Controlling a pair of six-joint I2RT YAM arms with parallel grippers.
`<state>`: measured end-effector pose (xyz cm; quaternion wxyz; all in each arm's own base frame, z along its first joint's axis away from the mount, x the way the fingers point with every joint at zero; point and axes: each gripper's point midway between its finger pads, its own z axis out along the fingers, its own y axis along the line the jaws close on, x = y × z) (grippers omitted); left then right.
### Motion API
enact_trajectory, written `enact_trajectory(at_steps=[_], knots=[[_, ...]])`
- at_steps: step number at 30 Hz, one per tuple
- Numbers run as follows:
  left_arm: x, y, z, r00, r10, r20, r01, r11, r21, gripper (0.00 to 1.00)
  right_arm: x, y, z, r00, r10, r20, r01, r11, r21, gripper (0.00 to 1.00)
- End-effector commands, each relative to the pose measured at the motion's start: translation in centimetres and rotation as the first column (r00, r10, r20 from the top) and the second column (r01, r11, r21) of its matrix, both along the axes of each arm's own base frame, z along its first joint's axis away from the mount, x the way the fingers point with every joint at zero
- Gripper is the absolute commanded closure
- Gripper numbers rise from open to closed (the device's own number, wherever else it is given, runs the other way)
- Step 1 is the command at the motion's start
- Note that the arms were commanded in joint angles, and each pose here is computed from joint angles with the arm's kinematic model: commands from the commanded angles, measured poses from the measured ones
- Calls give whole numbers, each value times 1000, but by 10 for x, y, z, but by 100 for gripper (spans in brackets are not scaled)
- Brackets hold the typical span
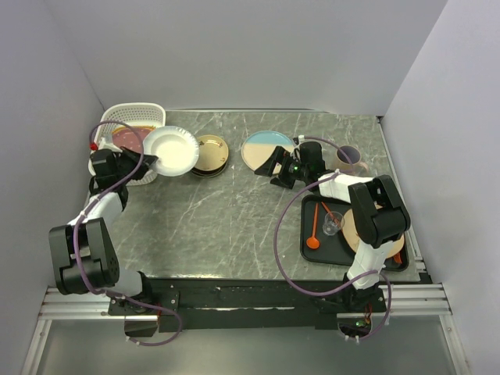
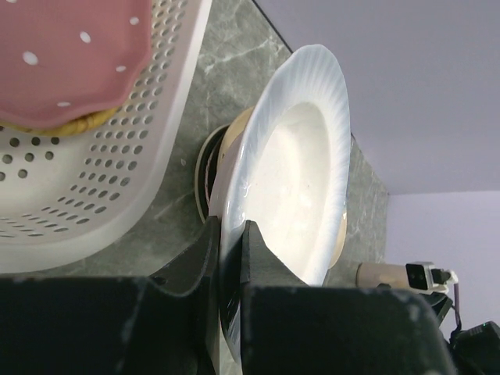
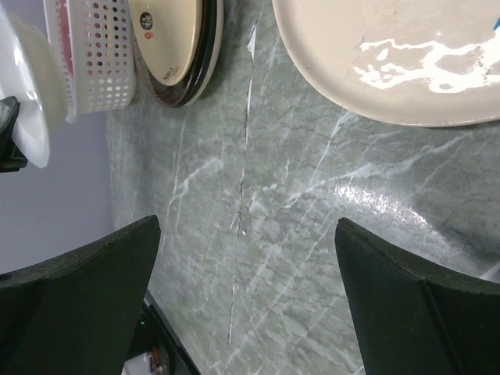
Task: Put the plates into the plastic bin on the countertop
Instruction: Place the plate in the plastic bin.
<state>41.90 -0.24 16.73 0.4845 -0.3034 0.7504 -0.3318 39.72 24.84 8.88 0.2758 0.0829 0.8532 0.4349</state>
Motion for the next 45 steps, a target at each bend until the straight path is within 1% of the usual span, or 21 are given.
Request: enact_trajectory(at_steps=[1,17,27,45], knots=[[6,3,50,984,-9,180,14,999,-29,99,0,2,18,998,10,58,-10,1000,-2,0],[8,33,45,985,77,156,-68,996,-65,99,-1,3,17,998,16,60,-15,1000,-5,0],[5,59,30,985,121,125,-102,984,-143,99,-1,5,18,998,21,66,-21,1000,1,0],[3,106,24,965,236,112,-215,961,-174,99,-1,6,13,998,23,53,-23,1000,0,0]])
